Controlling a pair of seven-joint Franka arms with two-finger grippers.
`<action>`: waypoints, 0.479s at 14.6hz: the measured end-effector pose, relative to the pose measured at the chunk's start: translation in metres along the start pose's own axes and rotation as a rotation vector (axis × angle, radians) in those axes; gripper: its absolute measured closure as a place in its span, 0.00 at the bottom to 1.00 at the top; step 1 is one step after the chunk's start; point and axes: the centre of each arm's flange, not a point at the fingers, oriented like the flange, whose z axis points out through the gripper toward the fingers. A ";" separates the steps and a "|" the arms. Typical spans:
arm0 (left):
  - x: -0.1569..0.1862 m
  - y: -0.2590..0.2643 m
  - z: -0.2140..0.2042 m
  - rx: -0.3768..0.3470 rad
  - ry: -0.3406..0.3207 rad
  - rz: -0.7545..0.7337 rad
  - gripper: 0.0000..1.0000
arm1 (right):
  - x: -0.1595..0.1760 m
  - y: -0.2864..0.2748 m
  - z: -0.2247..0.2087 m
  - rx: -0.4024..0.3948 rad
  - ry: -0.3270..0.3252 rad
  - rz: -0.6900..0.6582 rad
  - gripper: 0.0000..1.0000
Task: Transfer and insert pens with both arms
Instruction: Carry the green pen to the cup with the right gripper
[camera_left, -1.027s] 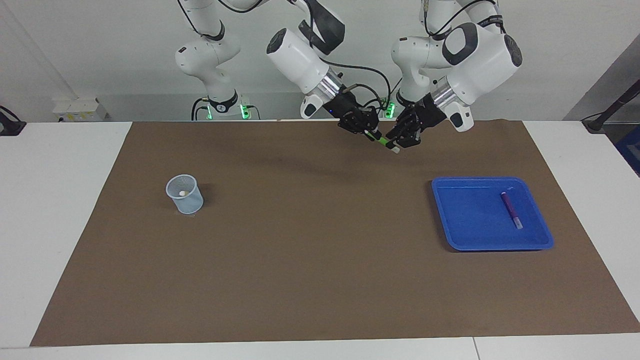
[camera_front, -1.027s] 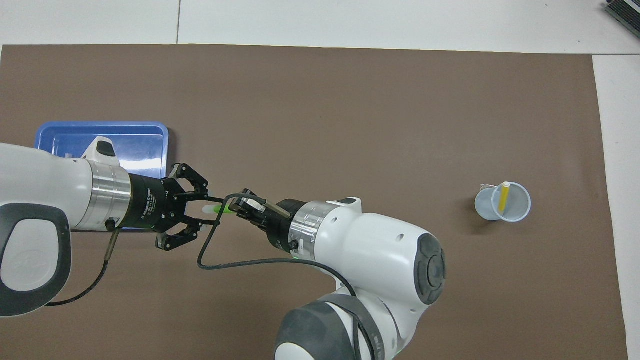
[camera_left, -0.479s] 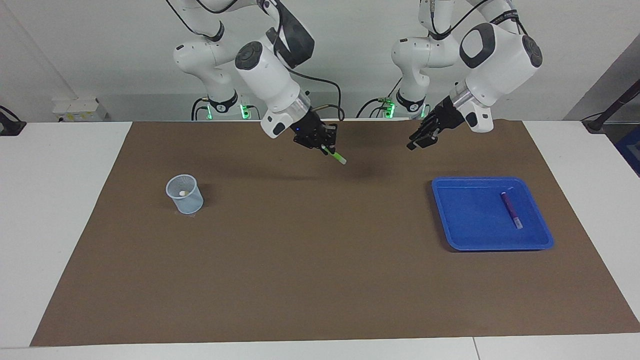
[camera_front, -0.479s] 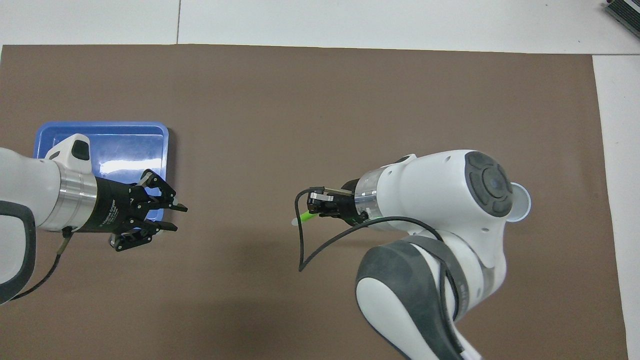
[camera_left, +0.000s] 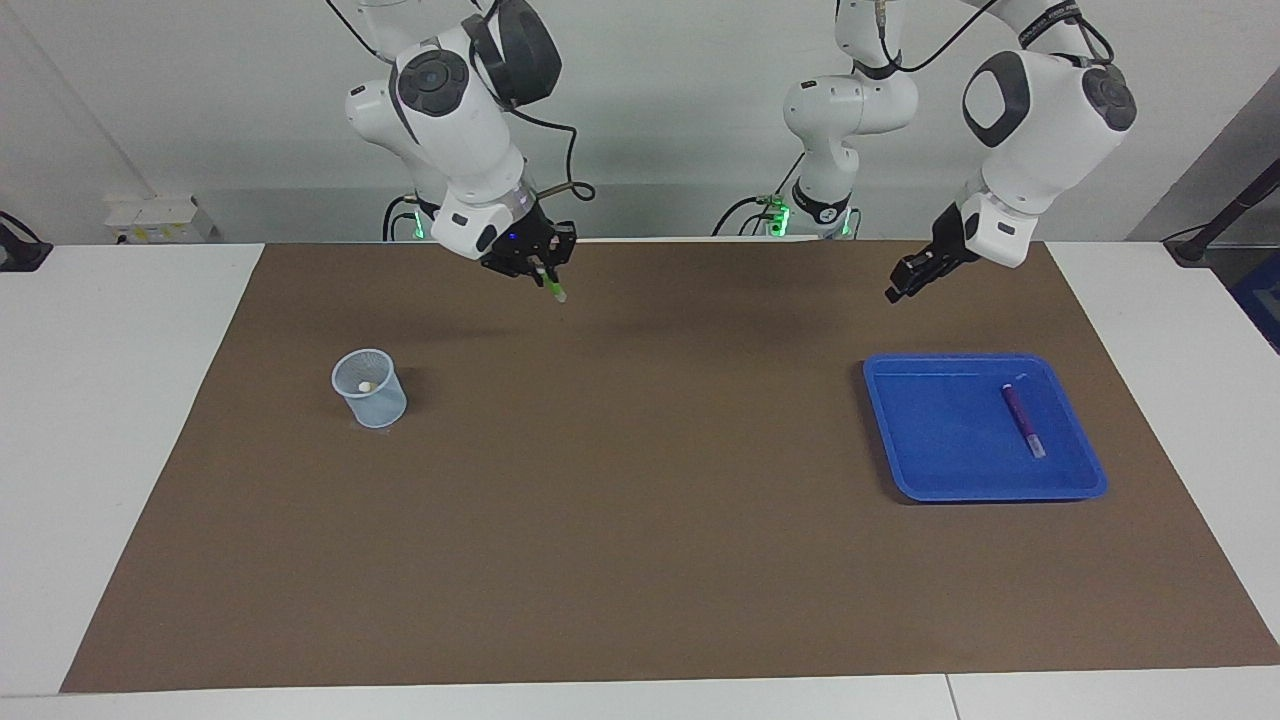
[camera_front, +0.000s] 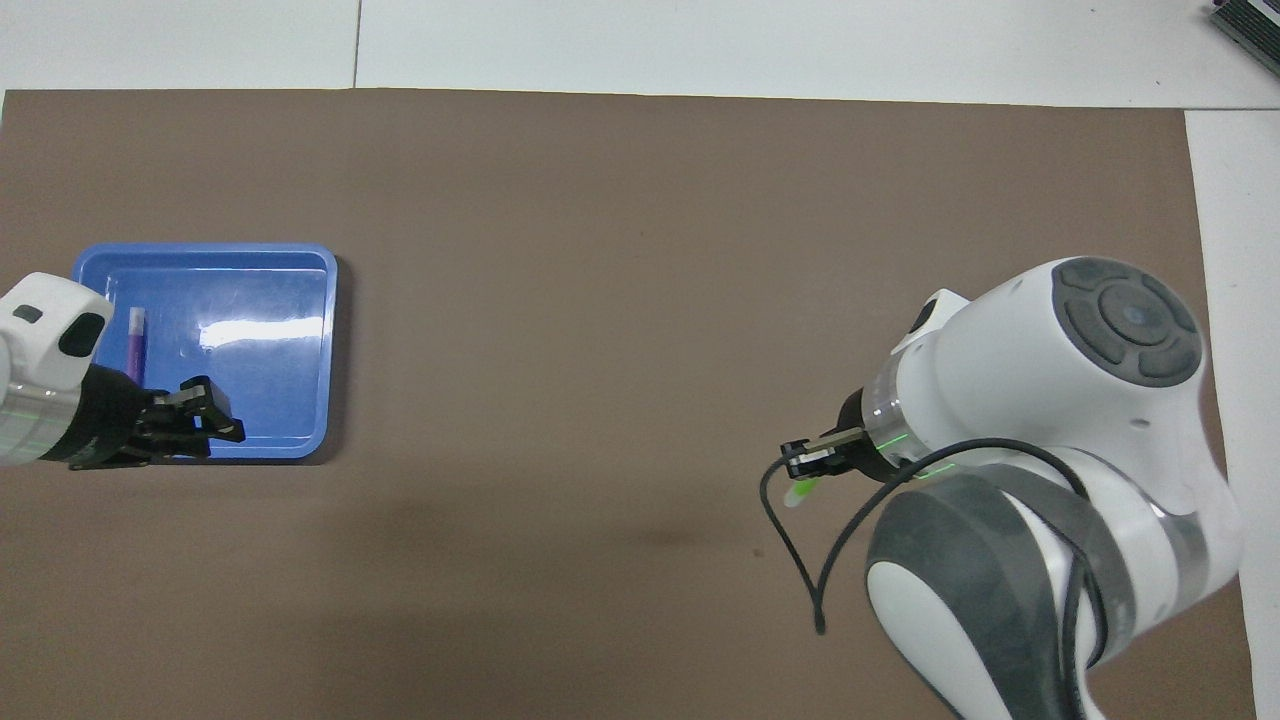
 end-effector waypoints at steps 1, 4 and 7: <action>0.004 -0.019 -0.003 0.031 0.013 0.071 0.60 | -0.004 0.019 -0.002 -0.043 -0.027 -0.056 0.81; 0.016 -0.063 -0.015 0.108 0.068 0.212 0.60 | -0.013 0.067 -0.009 -0.135 -0.085 -0.214 0.81; 0.027 -0.092 -0.020 0.166 0.119 0.307 0.60 | -0.015 0.105 -0.015 -0.205 -0.112 -0.378 0.81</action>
